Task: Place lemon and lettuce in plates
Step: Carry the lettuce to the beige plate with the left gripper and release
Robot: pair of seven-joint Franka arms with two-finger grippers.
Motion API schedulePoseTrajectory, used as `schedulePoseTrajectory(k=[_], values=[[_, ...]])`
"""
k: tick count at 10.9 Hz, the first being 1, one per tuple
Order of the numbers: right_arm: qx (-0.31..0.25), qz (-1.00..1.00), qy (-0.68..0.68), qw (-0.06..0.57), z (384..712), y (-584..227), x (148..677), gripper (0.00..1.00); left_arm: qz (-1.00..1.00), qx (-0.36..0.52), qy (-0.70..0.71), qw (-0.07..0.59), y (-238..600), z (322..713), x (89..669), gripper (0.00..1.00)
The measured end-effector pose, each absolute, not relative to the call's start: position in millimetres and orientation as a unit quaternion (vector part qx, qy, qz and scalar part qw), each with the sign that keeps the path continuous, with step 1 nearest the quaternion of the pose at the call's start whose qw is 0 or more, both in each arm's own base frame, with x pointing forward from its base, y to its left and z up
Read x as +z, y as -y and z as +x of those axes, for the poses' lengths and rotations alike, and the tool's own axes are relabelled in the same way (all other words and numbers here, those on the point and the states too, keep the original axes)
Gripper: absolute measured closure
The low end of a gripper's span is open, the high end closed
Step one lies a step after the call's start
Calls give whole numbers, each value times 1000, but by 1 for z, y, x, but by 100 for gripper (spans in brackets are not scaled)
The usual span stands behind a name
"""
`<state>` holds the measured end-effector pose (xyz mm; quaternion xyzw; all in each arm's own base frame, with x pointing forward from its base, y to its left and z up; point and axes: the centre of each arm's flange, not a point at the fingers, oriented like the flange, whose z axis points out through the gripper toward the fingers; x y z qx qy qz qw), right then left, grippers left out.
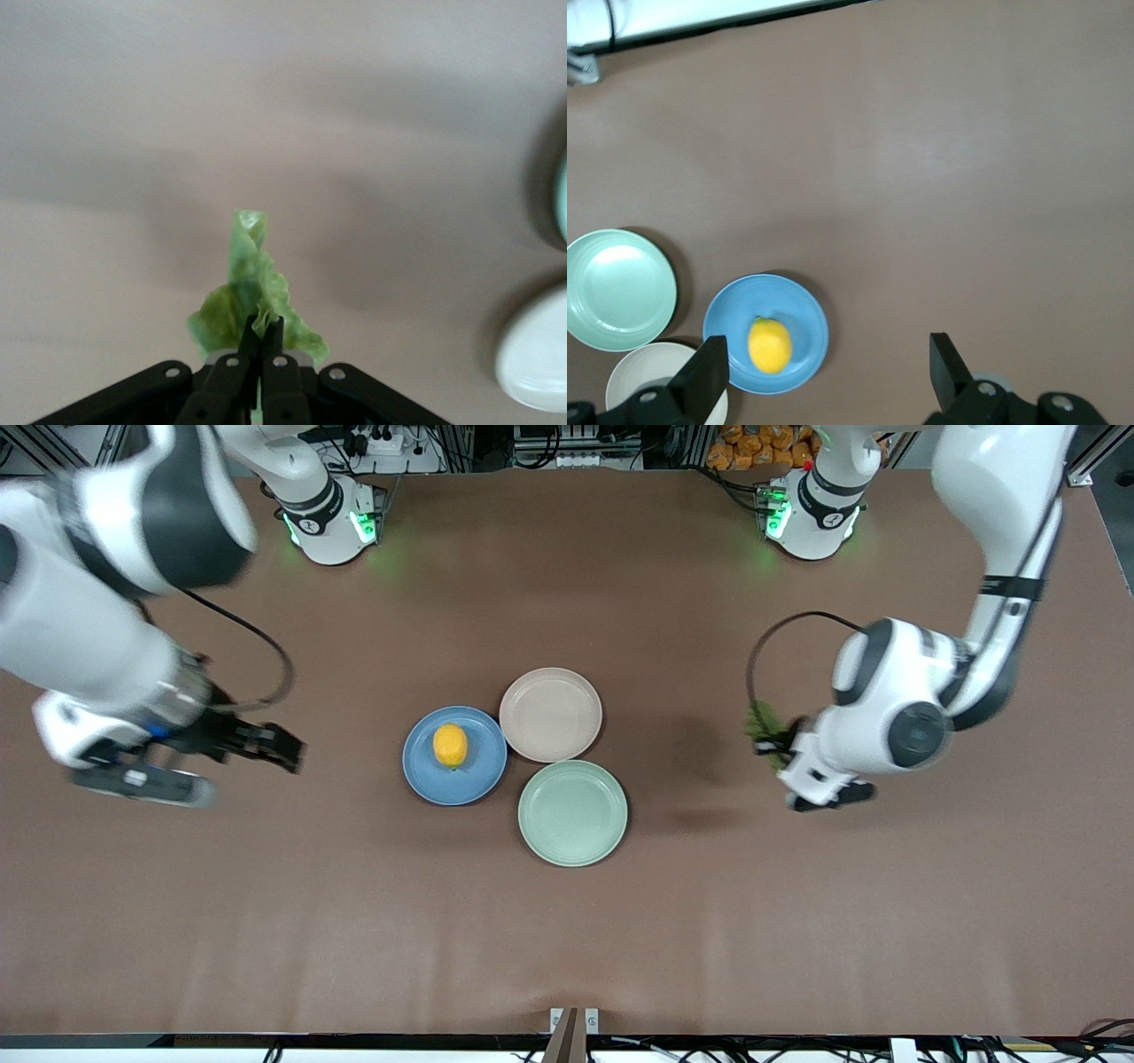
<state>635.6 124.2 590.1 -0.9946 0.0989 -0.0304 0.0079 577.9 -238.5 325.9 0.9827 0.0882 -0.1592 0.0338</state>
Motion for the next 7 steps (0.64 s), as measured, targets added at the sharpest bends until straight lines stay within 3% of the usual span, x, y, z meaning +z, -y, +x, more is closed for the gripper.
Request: schedulePoseTrajectory(k=[7], values=[[-37, -996, -80, 8, 626, -56, 621, 0, 982, -157, -82, 63, 427, 512, 326, 97]])
